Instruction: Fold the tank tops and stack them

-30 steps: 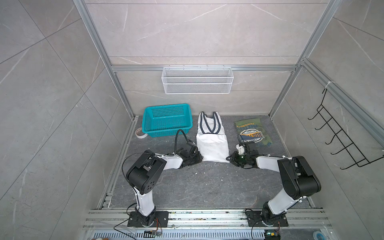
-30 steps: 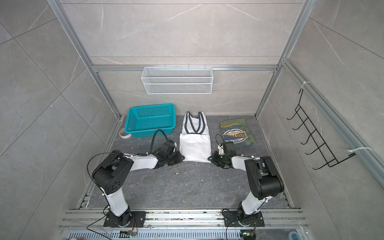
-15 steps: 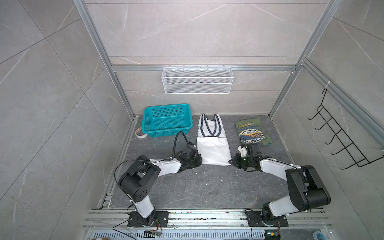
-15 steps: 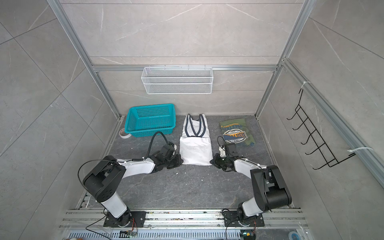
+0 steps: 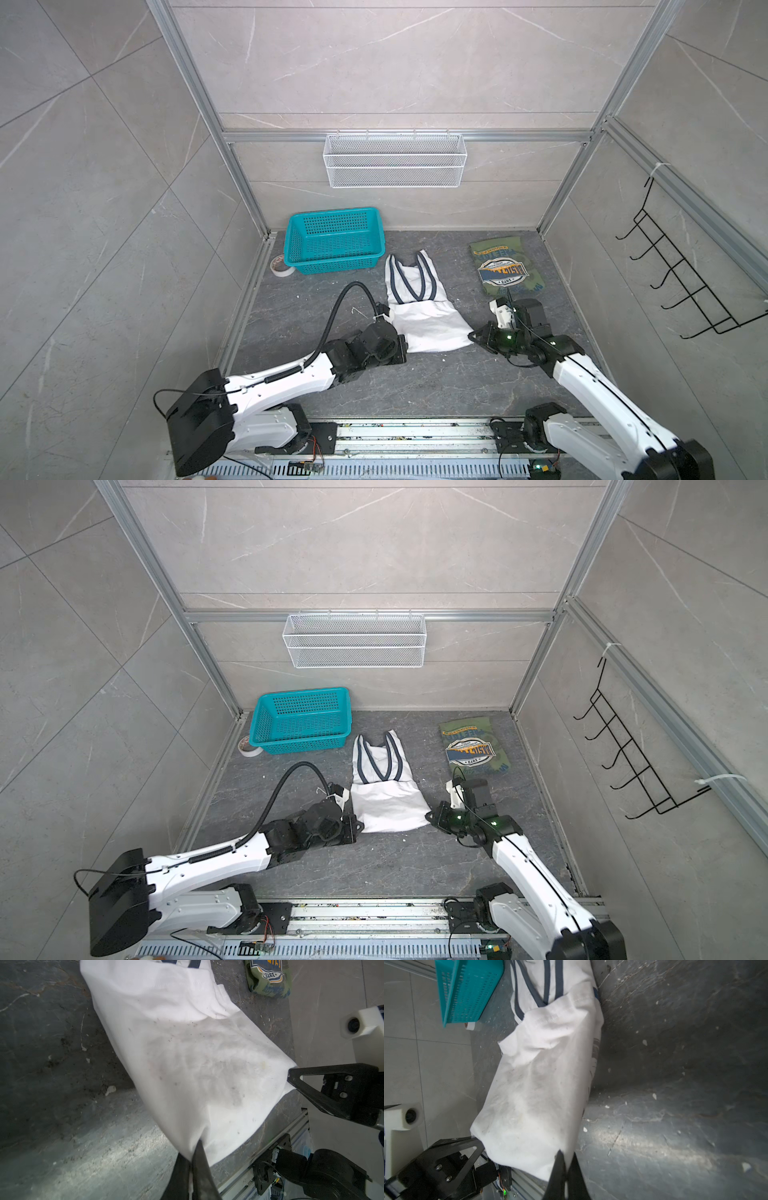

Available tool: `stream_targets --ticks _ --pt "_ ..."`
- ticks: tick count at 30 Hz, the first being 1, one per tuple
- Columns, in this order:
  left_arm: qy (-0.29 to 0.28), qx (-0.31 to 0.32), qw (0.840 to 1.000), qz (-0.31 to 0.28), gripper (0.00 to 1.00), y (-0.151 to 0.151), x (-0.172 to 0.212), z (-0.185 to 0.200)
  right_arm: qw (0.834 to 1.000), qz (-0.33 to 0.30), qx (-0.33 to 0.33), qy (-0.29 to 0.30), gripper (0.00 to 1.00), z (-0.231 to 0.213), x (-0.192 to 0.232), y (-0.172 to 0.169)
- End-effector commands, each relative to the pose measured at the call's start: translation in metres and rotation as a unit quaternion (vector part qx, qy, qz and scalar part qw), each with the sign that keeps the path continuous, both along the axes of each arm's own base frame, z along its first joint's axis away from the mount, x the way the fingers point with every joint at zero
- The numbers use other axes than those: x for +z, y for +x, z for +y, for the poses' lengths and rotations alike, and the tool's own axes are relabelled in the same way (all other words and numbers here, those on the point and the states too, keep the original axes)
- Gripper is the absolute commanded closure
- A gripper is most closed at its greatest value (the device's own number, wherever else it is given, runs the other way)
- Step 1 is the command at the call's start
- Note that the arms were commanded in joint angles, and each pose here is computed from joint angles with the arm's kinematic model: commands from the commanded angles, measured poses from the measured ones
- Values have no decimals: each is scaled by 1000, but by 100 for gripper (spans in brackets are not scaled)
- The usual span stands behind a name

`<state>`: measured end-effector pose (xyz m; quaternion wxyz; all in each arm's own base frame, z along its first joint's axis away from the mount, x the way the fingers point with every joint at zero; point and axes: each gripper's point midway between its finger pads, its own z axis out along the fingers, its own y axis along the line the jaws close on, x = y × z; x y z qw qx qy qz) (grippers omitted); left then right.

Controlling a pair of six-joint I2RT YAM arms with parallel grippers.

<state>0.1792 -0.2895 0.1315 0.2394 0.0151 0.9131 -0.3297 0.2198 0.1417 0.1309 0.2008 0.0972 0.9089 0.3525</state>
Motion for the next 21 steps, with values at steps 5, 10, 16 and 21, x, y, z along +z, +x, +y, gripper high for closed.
stream_targets --ticks 5,10,16,21 --pt "-23 74 997 -23 100 1 52 19 1000 -26 2 5 100 3 57 -11" --pt "-27 113 992 -48 100 22 84 24 998 -68 -3 10 100 8 92 16" --pt "-70 136 988 -31 100 70 96 16 996 -86 -6 -1 100 18 108 61" --pt "-89 149 985 -6 100 116 101 16 995 -94 -6 -9 100 28 114 100"
